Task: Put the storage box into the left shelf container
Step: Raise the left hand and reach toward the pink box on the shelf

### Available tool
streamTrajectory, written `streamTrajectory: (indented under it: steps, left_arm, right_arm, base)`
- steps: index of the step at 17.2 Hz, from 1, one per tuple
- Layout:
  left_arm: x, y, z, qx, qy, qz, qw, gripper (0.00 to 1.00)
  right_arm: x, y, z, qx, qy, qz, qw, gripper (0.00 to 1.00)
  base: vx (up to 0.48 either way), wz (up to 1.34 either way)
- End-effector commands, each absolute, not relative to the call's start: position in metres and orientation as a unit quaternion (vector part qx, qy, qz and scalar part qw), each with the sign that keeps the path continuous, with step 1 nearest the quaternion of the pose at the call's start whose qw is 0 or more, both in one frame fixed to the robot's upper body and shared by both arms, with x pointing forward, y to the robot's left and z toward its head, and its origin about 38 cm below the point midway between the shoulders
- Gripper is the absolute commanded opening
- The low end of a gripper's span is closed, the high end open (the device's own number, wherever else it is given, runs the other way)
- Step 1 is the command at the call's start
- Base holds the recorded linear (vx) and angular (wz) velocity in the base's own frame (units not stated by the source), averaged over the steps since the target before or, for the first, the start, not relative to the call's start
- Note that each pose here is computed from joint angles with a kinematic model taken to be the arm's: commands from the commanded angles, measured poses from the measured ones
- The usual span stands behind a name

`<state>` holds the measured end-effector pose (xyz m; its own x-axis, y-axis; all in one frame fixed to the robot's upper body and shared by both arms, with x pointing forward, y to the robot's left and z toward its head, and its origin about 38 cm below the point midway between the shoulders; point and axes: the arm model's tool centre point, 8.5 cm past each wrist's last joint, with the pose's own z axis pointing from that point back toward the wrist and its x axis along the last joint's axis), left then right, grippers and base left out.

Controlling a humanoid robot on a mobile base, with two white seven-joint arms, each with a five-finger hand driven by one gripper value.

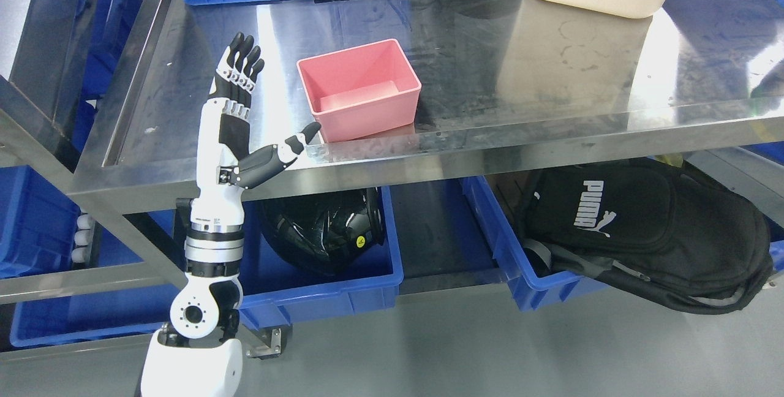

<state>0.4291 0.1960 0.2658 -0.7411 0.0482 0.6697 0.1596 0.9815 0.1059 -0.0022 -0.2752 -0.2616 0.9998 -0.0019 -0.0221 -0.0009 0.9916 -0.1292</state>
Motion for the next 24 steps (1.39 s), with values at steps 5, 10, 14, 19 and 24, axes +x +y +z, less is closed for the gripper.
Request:
streamTrajectory:
  steps: [5,10,14,19,24]
  left_arm:
    - [0.437,0.238,0.294,-0.012,-0.941,-0.059,0.332,1.00]
    - [0.470,0.283,0.441,0.013,-0.902,-0.257,0.347,1.00]
    - [0.483,0.279,0.477,0.070,-0.758,-0.517,0.392,1.00]
    - [0.510,0.183,0.415,0.075,-0.624,-0.645,0.434,0.97]
    - [0.521,0.108,0.400,0.000,-0.605,-0.642,0.471,0.93]
  right_arm:
    - [-0.002,-0.287,-0.261,-0.074,0.007,-0.002,0.997,1.00]
    - [-0.002,-0.287,-0.261,-0.074,0.007,-0.002,0.997,1.00]
    - [-0.002,-0.287,-0.261,-0.074,0.007,-0.002,0.997,1.00]
    - [-0.002,-0.287,-0.261,-0.074,0.007,-0.002,0.997,1.00]
    - [-0.002,-0.287,-0.261,-0.074,0.007,-0.002,0.997,1.00]
  base:
    - [0.005,0.00]
    - [0.000,0.00]
    - [0.000,0.00]
    - [0.000,0.00]
    - [0.000,0.00]
